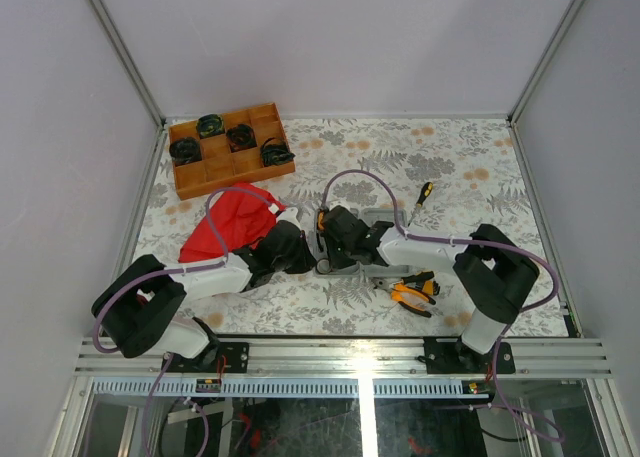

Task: Sort the tools into containers
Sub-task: Place the engineering item in the storage box.

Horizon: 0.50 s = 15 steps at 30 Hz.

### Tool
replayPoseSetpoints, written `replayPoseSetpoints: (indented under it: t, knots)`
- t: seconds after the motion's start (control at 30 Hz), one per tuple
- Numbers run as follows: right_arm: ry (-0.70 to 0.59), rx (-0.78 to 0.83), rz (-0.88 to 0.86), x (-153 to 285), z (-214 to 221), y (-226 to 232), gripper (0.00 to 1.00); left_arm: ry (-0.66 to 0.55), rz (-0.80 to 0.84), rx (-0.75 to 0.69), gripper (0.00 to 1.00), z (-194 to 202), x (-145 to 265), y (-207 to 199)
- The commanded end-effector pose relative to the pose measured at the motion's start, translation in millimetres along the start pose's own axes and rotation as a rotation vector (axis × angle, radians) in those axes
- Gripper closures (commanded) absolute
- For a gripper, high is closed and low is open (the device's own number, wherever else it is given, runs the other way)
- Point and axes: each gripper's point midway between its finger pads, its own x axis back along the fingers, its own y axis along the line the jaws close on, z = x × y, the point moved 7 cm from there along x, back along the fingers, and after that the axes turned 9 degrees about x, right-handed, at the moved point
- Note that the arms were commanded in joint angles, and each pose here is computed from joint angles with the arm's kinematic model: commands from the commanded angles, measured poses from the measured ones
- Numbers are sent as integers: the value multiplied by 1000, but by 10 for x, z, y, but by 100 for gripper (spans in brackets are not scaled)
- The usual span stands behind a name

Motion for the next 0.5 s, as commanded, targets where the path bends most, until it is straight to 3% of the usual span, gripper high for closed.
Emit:
replayPoseSetpoints:
  t: [0.0,0.47]
  knots:
    - [40,10,60,-131,-16,-54,100,103,-29,-30,100,207,-8,115]
    - [322,11,108,-484,494,-151,100,116,-18,-36,100,227,-36,104]
